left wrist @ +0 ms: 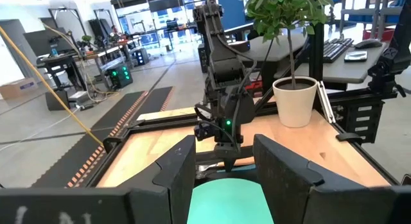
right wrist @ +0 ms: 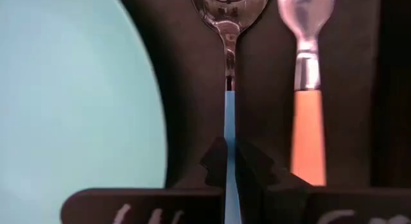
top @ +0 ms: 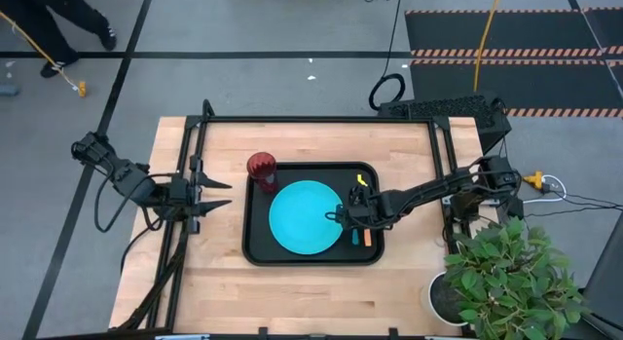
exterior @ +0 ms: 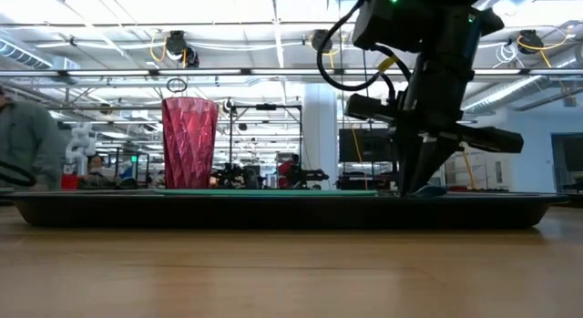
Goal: Pick and place plate/cup/fork/spoon on tray
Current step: Put the spoon on the black food tray
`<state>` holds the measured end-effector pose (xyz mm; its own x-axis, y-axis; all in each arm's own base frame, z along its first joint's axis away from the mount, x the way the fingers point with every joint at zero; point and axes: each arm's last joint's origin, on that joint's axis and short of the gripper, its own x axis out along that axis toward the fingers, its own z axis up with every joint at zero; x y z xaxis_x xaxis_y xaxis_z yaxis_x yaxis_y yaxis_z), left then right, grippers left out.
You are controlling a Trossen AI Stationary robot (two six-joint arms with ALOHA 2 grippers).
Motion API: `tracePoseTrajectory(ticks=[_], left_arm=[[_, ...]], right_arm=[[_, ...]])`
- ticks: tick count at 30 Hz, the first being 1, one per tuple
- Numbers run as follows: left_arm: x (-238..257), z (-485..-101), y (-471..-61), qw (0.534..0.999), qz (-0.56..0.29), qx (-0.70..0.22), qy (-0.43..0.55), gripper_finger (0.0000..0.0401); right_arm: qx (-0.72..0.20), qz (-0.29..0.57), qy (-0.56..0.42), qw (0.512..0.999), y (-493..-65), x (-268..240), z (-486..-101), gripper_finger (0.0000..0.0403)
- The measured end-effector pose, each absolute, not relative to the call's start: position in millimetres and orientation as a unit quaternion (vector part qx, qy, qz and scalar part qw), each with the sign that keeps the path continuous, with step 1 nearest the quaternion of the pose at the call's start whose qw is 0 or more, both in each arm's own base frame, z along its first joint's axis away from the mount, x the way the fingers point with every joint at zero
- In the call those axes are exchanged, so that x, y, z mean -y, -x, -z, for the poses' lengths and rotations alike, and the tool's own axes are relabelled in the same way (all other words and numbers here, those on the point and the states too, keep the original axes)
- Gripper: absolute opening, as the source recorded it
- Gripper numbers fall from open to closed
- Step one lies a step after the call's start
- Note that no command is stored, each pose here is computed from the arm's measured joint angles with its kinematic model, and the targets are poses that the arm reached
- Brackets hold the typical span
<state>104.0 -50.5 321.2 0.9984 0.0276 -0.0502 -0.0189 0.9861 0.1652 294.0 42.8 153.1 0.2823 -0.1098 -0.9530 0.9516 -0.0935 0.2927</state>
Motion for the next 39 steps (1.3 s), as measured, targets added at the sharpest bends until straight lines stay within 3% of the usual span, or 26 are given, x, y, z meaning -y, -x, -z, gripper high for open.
tracePoseTrajectory(ticks=[39], left_arm=[[50.5, -322.0, -104.0, 0.995, -0.012, -0.023, -0.093, 0.0161]], right_arm=[[-0.347, 0.410, -0.619, 0.572, -291.5, -43.7, -132.1, 0.0015]])
